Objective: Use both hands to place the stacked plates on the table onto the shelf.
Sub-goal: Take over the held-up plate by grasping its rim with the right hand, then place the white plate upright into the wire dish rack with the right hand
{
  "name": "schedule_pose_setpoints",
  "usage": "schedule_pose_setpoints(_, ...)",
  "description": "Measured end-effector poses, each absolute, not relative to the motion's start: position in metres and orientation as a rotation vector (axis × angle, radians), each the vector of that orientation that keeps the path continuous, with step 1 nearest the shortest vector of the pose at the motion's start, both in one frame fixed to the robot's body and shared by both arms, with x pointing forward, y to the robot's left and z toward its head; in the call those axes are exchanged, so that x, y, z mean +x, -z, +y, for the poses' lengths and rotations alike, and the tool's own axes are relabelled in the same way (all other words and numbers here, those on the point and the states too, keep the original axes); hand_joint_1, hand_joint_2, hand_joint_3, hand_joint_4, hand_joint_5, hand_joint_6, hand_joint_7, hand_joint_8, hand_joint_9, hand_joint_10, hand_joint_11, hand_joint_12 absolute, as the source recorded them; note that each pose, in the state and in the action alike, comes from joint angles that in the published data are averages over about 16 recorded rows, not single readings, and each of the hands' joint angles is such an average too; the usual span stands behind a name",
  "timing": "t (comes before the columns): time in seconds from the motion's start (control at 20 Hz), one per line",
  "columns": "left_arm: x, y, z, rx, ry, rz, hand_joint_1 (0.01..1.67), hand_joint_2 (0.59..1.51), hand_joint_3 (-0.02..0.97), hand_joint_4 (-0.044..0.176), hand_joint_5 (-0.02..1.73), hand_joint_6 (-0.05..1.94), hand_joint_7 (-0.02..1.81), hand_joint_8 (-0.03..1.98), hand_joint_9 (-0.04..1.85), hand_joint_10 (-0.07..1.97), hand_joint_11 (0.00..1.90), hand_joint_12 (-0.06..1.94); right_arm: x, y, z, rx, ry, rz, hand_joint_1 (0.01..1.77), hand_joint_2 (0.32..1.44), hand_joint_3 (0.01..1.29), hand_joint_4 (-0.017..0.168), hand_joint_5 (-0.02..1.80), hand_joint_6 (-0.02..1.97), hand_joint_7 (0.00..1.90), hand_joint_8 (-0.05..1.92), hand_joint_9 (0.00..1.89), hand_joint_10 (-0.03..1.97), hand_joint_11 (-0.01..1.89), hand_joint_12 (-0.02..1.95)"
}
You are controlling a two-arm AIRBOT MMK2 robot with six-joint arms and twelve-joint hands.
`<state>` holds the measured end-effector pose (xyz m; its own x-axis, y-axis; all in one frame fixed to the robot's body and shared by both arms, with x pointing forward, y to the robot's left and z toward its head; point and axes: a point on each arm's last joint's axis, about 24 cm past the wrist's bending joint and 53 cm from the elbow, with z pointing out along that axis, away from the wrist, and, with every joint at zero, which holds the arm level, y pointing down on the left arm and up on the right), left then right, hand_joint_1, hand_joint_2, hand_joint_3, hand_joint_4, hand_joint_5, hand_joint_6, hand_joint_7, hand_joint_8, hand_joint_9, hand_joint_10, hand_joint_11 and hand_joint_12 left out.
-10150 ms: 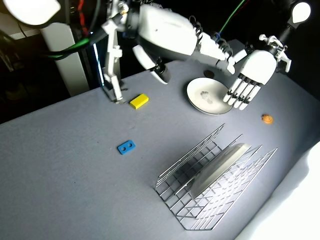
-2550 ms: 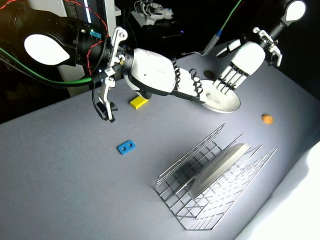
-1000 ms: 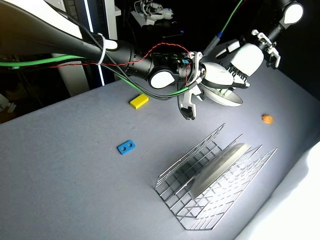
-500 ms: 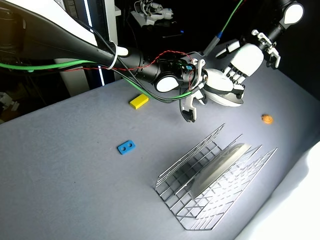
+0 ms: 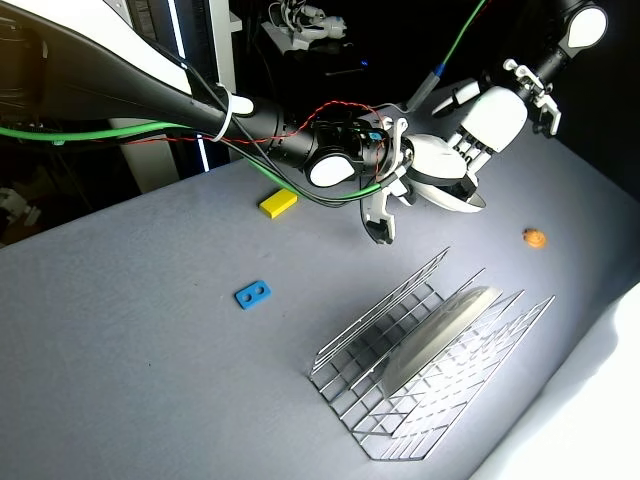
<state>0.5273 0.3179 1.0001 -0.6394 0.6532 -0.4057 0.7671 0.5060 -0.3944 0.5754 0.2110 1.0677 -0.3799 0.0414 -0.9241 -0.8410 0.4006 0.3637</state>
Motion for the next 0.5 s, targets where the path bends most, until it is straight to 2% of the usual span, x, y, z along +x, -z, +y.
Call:
schedule_pose_setpoints(0.25, 0.537, -1.008, 0.308, 1.213, 0.827, 2.496, 0.02, 1.185, 0.017, -0.004, 0.16, -0.02, 0.17, -0.01, 0.15, 0.00, 0.02, 0.31, 0.576, -1.071, 0.209, -0.699, -1.144, 1.667, 1.26, 0.92, 0.01, -0.003, 0.87, 0.59, 0.99, 0.28, 0.96, 0.53, 0.83, 0.87)
schedule_pose_setpoints(0.5, 0.554, -1.027, 0.291, 1.193, 0.848, 2.407, 0.02, 1.189, 0.017, -0.001, 0.18, 0.00, 0.18, 0.00, 0.15, 0.00, 0.01, 0.32, 0.577, -1.072, 0.207, -0.688, -1.149, 1.662, 1.26, 0.90, 0.01, -0.002, 0.87, 0.74, 1.01, 0.47, 1.01, 0.79, 0.93, 0.86)
